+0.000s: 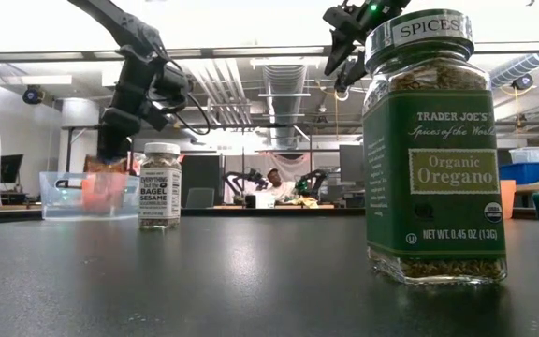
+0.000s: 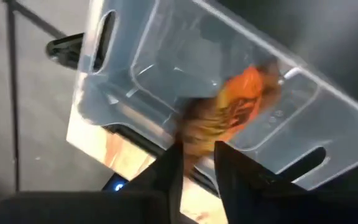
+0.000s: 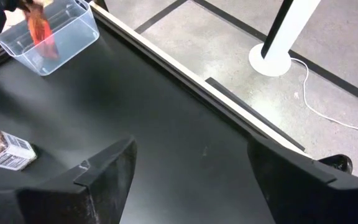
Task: Sort spices by type
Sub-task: Put the bottom orange seasoning pack into the transparent bin, then put the top green seasoning bottle into the black bin
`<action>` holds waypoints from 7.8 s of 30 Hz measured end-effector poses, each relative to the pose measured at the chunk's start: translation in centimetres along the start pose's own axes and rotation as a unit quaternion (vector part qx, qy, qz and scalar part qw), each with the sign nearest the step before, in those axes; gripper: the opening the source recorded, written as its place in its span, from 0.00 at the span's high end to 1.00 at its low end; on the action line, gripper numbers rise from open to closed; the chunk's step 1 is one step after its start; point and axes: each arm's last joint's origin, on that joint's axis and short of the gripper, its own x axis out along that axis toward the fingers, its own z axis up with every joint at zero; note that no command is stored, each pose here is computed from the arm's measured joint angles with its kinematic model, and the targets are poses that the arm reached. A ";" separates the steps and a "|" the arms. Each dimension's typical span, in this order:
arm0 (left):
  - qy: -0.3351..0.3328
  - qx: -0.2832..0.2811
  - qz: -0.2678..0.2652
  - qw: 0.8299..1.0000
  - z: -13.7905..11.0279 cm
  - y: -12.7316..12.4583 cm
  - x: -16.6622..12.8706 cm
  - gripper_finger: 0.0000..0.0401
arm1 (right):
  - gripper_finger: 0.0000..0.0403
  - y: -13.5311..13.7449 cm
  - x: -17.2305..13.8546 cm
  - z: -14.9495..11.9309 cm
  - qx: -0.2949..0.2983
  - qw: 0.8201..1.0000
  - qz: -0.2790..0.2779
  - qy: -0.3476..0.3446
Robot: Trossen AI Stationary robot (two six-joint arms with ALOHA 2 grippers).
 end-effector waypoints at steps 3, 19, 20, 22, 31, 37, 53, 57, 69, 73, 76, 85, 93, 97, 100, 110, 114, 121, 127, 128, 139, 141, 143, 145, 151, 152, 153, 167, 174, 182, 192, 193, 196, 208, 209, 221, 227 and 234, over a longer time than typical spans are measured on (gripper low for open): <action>-0.002 -0.011 0.007 1.000 0.0 0.1 -0.1 0.77 | 0.25 0.0 0.0 0.0 0.000 1.000 0.000 0.000; -0.250 -0.188 -0.109 0.944 -6.3 -3.5 -10.6 0.80 | 0.30 0.1 0.0 0.4 0.008 1.000 0.005 -0.019; -0.267 -0.198 -0.120 0.935 -6.9 -4.2 -11.3 0.80 | 0.30 0.1 0.0 0.5 0.009 1.000 0.009 -0.026; -0.292 -0.208 -0.142 0.923 -8.2 -5.6 -12.4 0.81 | 0.31 0.3 0.0 0.9 0.013 0.999 0.016 -0.043; -0.353 -0.180 -0.195 0.897 -12.0 -11.6 -15.4 0.81 | 0.35 0.9 -0.3 2.2 0.039 0.991 0.079 -0.102; -0.355 -0.135 -0.207 0.902 -12.7 -14.4 -15.9 0.81 | 0.38 0.9 -0.3 2.1 0.060 0.989 0.093 -0.095; -0.307 -0.117 -0.179 0.927 -9.7 -17.7 -14.9 0.81 | 0.39 0.9 -0.2 1.7 0.063 0.992 0.088 -0.070; -0.301 -0.101 -0.172 0.933 -8.9 -18.3 -14.6 0.78 | 0.37 0.8 -0.1 1.5 0.061 0.993 0.085 -0.061; -0.317 0.118 -0.190 0.922 -7.7 -19.6 -14.7 0.66 | 0.34 0.4 -1.4 0.7 0.039 0.996 0.080 -0.026; -0.325 0.139 -0.180 0.918 -7.4 -19.2 -14.7 0.64 | 0.33 0.2 -2.0 0.5 0.038 0.996 0.078 -0.018; -0.330 0.157 -0.173 0.915 -7.4 -19.1 -14.7 0.64 | 0.32 0.1 -2.2 0.3 0.037 0.996 0.076 -0.012; -0.350 0.165 -0.175 0.905 -7.1 -19.3 -14.9 0.64 | 0.35 -0.1 -3.2 -0.7 0.054 0.994 0.088 0.040; -0.371 0.158 -0.183 0.897 -6.8 -19.4 -15.3 0.64 | 0.35 0.7 -3.7 -3.0 0.133 0.974 0.087 0.159; -0.375 0.155 -0.181 0.896 -6.7 -19.4 -15.3 0.64 | 0.33 1.5 -4.4 -4.4 0.181 0.953 0.077 0.231; -0.382 0.151 -0.180 0.894 -6.6 -19.4 -15.4 0.64 | 0.32 2.3 -5.0 -5.5 0.211 0.933 0.068 0.284; -0.406 0.132 -0.157 0.891 -6.3 -19.3 -15.7 0.64 | 0.25 6.8 -7.3 -9.2 0.252 0.888 0.023 0.384; -0.414 0.125 -0.159 0.887 -6.2 -19.3 -15.8 0.64 | 0.22 8.1 -6.5 -10.8 0.245 0.878 -0.037 0.410; -0.424 0.121 -0.163 0.883 -6.0 -19.4 -16.0 0.64 | 0.18 9.6 -2.8 -13.7 0.209 0.872 -0.090 0.434; -0.422 0.115 -0.166 0.884 -6.0 -19.4 -16.0 0.64 | 0.18 9.7 0.0 -16.2 0.216 0.870 -0.095 0.433; -0.422 0.113 -0.167 0.884 -6.0 -19.4 -16.0 0.64 | 0.18 9.7 0.3 -16.5 0.221 0.870 -0.095 0.432; -0.422 0.109 -0.169 0.884 -6.0 -19.4 -16.0 0.64 | 0.21 8.9 2.7 -19.7 0.245 0.863 -0.102 0.429; -0.422 0.109 -0.169 0.884 -6.0 -19.4 -16.0 0.64 | 0.24 9.0 2.8 -19.8 0.251 0.862 -0.096 0.429; -0.422 0.109 -0.169 0.884 -6.0 -19.4 -16.0 0.64 | 0.29 9.1 2.9 -19.8 0.255 0.861 -0.091 0.431; -0.423 0.107 -0.170 0.884 -6.0 -19.4 -16.0 0.64 | 0.35 9.2 2.9 -19.8 0.262 0.858 -0.091 0.432; -0.423 0.104 -0.172 0.884 -6.0 -19.4 -16.1 0.64 | 0.53 9.2 2.9 -19.6 0.249 0.861 -0.081 0.436; -0.423 0.103 -0.172 0.884 -6.0 -19.4 -16.1 0.64 | 0.53 9.2 2.9 -19.5 0.244 0.864 -0.076 0.435; -0.422 0.099 -0.174 0.884 -6.0 -19.4 -16.1 0.64 | 0.53 9.1 2.8 -19.3 0.237 0.867 -0.068 0.433; -0.498 0.043 -0.227 0.835 -5.5 -19.7 -18.0 0.52 | 0.53 10.6 1.4 -5.0 0.168 0.950 0.145 0.219; -0.523 0.048 -0.147 0.838 -3.9 -20.5 -17.6 0.35 | 0.53 13.0 2.7 -0.7 0.122 0.958 0.193 0.176; -0.501 0.044 -0.107 0.858 -2.2 -21.8 -16.3 0.28 | 0.53 15.0 3.8 1.5 0.090 0.952 0.240 0.169; -0.486 0.039 -0.078 0.870 -2.1 -21.9 -15.8 0.33 | 0.53 15.1 3.5 2.0 0.083 0.950 0.250 0.169; -0.487 0.038 -0.079 0.869 -2.2 -21.8 -15.9 0.37 | 0.53 15.1 3.5 2.0 0.081 0.950 0.250 0.168; -0.489 0.038 -0.072 0.869 -2.2 -21.7 -15.9 0.53 | 0.53 15.1 3.5 2.0 0.090 0.950 0.249 0.168; -0.519 0.024 -0.114 0.847 -4.0 -20.2 -17.4 0.54 | 0.22 13.7 1.2 3.5 0.056 0.953 0.272 0.119; -0.529 0.020 -0.119 0.840 -4.6 -19.7 -17.8 0.54 | 0.19 13.4 0.5 3.9 0.049 0.954 0.276 0.106; -0.689 0.004 -0.277 0.669 -11.2 -14.3 -23.4 0.54 | 0.13 13.8 -7.3 6.6 -0.159 0.900 0.370 -0.163; -0.720 0.004 -0.273 0.638 -11.4 -14.0 -24.1 0.54 | 0.15 16.3 -6.0 7.0 -0.182 0.874 0.388 -0.231; -0.726 0.022 -0.278 0.628 -10.8 -14.5 -24.4 0.54 | 0.19 17.3 -5.2 7.5 -0.184 0.855 0.402 -0.271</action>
